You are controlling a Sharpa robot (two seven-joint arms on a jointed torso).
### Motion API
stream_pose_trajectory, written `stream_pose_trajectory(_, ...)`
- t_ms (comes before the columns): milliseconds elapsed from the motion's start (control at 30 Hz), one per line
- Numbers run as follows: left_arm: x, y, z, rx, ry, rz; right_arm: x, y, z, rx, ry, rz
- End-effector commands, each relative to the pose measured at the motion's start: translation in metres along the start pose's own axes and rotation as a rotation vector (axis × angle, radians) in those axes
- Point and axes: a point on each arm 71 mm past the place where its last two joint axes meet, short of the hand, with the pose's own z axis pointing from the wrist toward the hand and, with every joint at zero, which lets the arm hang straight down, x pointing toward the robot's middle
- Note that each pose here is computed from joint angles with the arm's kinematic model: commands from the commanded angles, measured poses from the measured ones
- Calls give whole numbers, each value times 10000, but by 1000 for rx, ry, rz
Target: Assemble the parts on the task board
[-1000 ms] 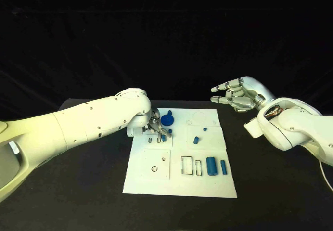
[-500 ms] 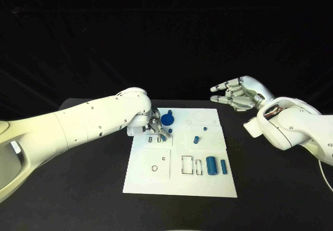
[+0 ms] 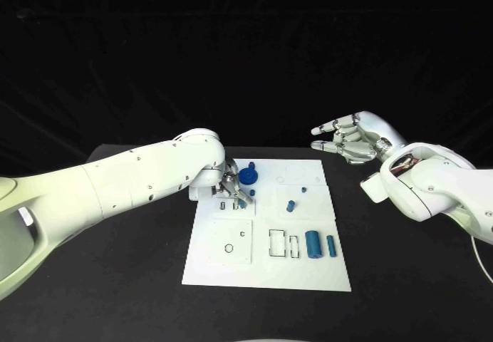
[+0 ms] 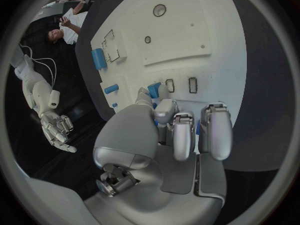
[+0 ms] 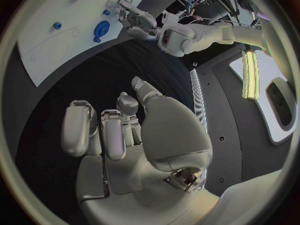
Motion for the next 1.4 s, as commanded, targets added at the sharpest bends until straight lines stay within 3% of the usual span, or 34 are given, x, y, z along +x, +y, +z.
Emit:
stream_pose_trajectory(33,16,-12,9,2,19,5,16,9,1,-8,15,0)
stream_pose_trajectory(533,46,16,11,27,41,-56,25,9,-2,-6,27,2)
stream_pose_trajectory(967,21,170,-66,56,-4,-171,36,-8,-2,3,45,3)
stream_pose_trajectory(1167,30,213,-77,54,-55,-166,46,-23,-3,11,57,4)
stream_pose_trajectory(1400,62,252,-61,46,-72,-161,50,-36,-7,20,67,4)
